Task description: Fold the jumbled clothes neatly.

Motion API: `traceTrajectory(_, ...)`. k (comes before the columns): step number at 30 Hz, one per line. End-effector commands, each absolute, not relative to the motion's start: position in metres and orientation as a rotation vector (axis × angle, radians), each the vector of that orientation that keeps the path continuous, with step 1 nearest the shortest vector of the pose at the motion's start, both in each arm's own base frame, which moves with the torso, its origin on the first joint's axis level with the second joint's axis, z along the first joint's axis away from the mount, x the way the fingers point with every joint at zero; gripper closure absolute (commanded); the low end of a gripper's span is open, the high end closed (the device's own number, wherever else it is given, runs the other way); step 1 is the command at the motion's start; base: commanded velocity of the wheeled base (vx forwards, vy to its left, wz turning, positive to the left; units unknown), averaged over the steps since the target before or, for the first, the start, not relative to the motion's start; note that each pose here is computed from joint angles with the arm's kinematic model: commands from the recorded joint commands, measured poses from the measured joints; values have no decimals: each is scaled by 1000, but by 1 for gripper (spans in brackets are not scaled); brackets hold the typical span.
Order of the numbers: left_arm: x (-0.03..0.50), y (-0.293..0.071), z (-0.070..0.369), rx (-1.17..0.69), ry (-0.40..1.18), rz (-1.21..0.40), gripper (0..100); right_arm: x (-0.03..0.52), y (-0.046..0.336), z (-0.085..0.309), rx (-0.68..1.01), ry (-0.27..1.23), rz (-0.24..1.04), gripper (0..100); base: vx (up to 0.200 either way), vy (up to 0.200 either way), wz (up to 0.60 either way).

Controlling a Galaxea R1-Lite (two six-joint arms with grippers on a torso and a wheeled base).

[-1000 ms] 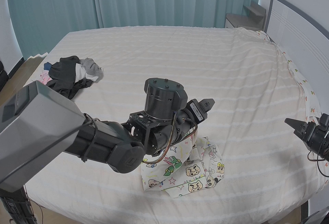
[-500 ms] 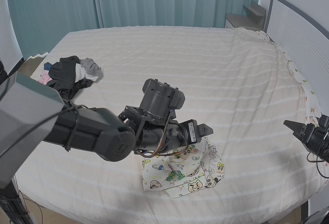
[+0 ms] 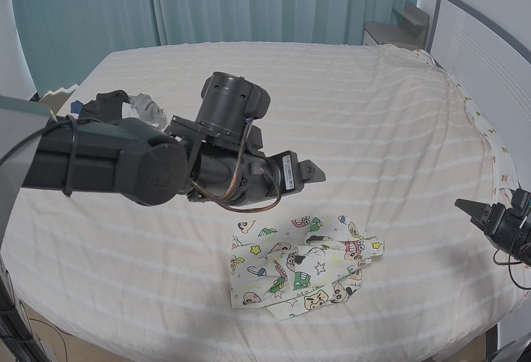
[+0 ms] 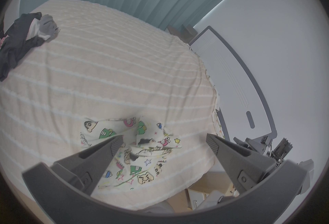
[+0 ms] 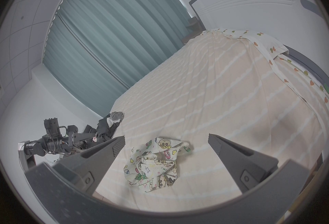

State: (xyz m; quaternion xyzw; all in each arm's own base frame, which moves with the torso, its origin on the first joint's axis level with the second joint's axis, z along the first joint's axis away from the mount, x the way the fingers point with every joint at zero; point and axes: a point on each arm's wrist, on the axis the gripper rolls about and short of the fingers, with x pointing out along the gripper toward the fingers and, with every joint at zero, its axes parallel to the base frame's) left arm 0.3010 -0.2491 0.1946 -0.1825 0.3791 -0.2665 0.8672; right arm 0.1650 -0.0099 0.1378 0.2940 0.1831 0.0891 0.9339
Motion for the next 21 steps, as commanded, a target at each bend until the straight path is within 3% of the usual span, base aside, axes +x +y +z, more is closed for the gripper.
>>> traceTrajectory(1, 268, -207, 200, -396, 823, -515, 0, 167, 0, 124, 599, 460, 223, 0, 0, 0, 0)
traceTrajectory(4, 248, -178, 196, -459, 852, -454, 0, 166, 13, 119, 592, 512, 285, 0, 0, 0, 0)
traceTrajectory(6, 224, -146, 186, -646, 848, -409, 0, 170, 33, 112, 580, 587, 377, 0, 0, 0, 0)
traceTrajectory(10, 199, -107, 162, -787, 821, -354, 0, 189, 66, 112, 570, 642, 469, 0, 0, 0, 0)
traceTrajectory(17, 172, -73, 104, -874, 778, -301, 0, 225, 148, 76, 416, 721, 362, 0, 0, 0, 0)
traceTrajectory(21, 170, -68, 90, -983, 790, -314, 0, 231, 177, 53, 165, 709, 373, 0, 0, 0, 0)
